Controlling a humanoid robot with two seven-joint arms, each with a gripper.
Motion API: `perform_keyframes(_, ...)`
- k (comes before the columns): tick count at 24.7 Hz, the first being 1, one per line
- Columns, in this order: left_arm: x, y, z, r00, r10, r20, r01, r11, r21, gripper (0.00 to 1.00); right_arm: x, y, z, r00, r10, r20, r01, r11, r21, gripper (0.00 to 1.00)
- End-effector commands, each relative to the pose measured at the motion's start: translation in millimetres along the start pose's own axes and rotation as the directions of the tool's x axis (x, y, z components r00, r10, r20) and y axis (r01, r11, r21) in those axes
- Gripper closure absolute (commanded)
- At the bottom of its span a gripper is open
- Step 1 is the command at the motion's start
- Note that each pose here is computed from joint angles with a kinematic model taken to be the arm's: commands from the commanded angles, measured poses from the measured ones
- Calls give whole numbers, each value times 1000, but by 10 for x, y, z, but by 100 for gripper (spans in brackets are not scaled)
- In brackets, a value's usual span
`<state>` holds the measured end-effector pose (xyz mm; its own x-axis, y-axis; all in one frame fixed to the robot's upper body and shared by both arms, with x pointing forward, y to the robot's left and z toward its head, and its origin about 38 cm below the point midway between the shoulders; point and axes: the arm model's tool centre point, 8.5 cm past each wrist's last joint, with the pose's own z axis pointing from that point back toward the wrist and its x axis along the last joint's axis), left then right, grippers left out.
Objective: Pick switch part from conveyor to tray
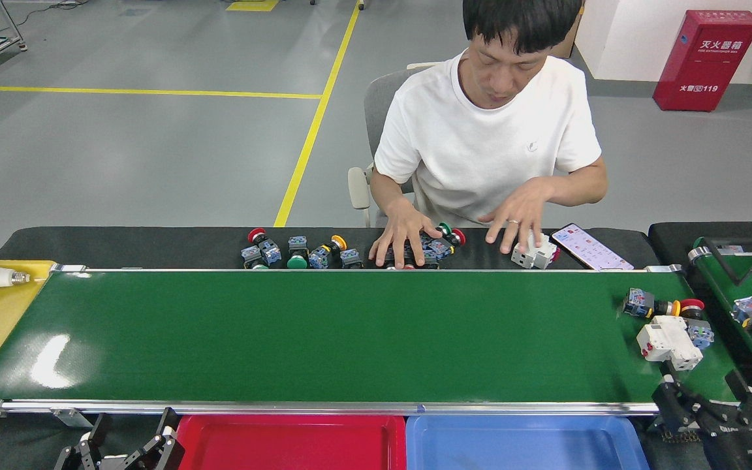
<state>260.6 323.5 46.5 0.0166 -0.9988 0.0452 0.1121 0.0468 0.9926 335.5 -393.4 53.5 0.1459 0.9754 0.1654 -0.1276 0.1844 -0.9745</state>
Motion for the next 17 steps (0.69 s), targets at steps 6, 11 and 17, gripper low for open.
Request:
perform_keyframes(6,15,86,-32,1000,-5,13,5,1000,31,0,259,116,-225,999,-4,52,1,999,39,3)
perform_keyframes(11,7,91,-35,1000,-4,8,4,999,33,0,485,158,-371,996,-27,88,23,999,49,4)
perform_keyframes(17,-4,95,-34,1000,-7,9,7,999,33,0,602,181,-512,994,-26,111,19,998,65,17)
